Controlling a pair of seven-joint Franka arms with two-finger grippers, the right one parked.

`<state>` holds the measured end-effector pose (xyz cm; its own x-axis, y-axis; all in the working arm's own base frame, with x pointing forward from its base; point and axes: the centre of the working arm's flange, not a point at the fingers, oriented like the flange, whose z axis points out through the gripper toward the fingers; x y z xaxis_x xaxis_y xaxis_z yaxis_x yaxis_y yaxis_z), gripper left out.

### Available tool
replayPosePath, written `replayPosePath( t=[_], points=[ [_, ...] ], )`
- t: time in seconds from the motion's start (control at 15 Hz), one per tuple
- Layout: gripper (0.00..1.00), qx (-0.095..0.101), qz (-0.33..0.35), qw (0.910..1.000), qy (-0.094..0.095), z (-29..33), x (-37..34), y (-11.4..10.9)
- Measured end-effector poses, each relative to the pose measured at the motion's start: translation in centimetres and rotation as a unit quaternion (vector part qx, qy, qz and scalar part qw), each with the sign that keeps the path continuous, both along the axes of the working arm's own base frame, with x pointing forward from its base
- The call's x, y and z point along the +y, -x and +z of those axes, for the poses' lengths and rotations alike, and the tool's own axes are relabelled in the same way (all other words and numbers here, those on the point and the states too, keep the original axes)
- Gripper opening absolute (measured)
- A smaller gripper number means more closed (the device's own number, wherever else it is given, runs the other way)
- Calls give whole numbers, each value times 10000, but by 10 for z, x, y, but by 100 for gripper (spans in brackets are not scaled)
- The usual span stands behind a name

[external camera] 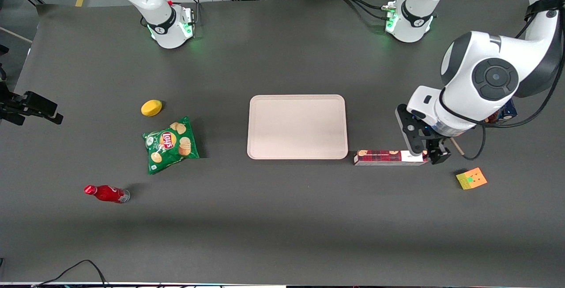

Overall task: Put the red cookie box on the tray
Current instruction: 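Move the open left gripper down over the red plaid cookie box, then close the left gripper on the end of the cookie box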

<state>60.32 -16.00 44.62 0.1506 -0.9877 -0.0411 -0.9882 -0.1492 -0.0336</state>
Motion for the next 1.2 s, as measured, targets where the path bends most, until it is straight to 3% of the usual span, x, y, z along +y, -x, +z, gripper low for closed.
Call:
replayPosePath(
  t=[0.13, 0.33, 0.67, 1.2],
  points=[
    [100, -142, -605, 9981, 9, -10, -2, -1],
    [100, -131, -889, 9960, 19, -36, -3, 5],
    [100, -28, -963, 9953, 53, -86, -3, 23],
    [100, -24, -862, 9958, 308, -158, -4, 22]
  ],
)
